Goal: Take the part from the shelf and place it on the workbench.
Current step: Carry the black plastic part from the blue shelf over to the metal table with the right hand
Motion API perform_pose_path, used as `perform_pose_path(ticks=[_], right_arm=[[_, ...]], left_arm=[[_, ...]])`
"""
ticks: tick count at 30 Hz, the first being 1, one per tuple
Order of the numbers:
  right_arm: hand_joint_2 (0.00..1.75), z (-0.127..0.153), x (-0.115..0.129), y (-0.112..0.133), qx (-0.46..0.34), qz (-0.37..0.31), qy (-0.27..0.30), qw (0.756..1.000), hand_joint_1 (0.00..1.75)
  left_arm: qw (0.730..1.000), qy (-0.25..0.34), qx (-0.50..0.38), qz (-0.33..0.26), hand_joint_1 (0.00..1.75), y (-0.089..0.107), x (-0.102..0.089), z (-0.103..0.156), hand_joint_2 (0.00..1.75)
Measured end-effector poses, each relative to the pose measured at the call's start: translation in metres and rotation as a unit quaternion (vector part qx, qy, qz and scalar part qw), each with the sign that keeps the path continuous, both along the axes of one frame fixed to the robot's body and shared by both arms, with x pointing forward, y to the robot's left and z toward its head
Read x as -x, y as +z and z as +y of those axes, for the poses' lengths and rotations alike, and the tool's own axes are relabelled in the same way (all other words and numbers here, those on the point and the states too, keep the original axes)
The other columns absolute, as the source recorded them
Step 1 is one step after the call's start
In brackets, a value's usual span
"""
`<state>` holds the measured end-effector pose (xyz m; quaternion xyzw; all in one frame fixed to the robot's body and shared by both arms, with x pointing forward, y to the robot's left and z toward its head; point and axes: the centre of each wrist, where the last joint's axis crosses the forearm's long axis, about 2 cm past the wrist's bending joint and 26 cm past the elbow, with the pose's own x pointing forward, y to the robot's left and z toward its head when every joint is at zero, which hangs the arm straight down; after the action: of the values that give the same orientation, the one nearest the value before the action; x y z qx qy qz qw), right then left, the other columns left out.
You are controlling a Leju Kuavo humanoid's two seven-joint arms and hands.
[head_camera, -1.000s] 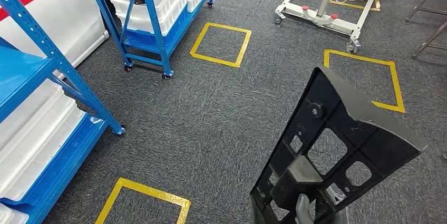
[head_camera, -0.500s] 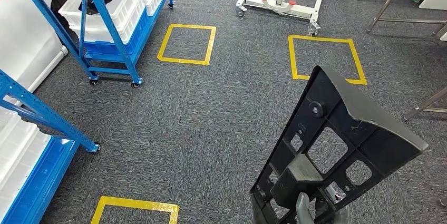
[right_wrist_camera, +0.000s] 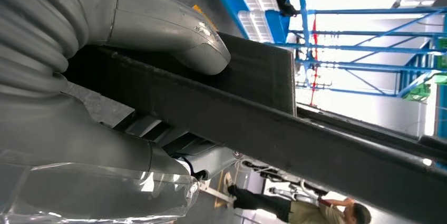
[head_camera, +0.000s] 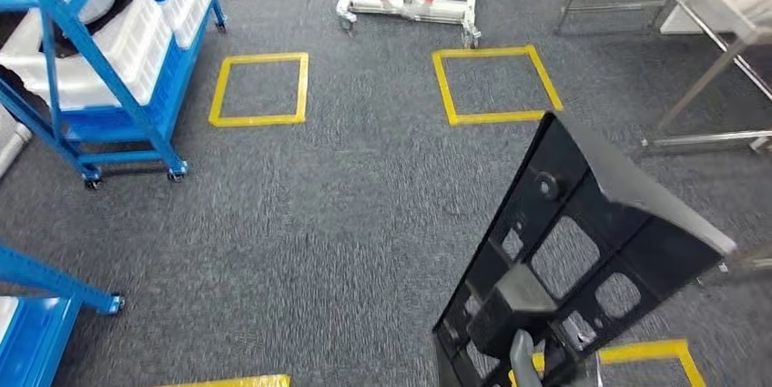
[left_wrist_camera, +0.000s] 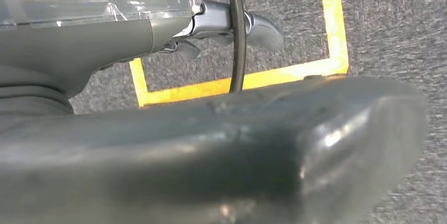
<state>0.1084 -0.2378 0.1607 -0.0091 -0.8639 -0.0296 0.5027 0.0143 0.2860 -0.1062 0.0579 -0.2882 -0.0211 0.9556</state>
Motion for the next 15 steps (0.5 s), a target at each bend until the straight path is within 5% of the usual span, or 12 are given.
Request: perform_pose_path(ticks=[15], right_arm=[[1.75, 0.0016, 0.0012, -0.0002, 0.001, 0.009, 0.001, 1.0, 1.75]], left_arm=[[1.0, -0.001, 0.007, -0.002, 0.0, 0.0012, -0.0013, -0.0061, 0.0]])
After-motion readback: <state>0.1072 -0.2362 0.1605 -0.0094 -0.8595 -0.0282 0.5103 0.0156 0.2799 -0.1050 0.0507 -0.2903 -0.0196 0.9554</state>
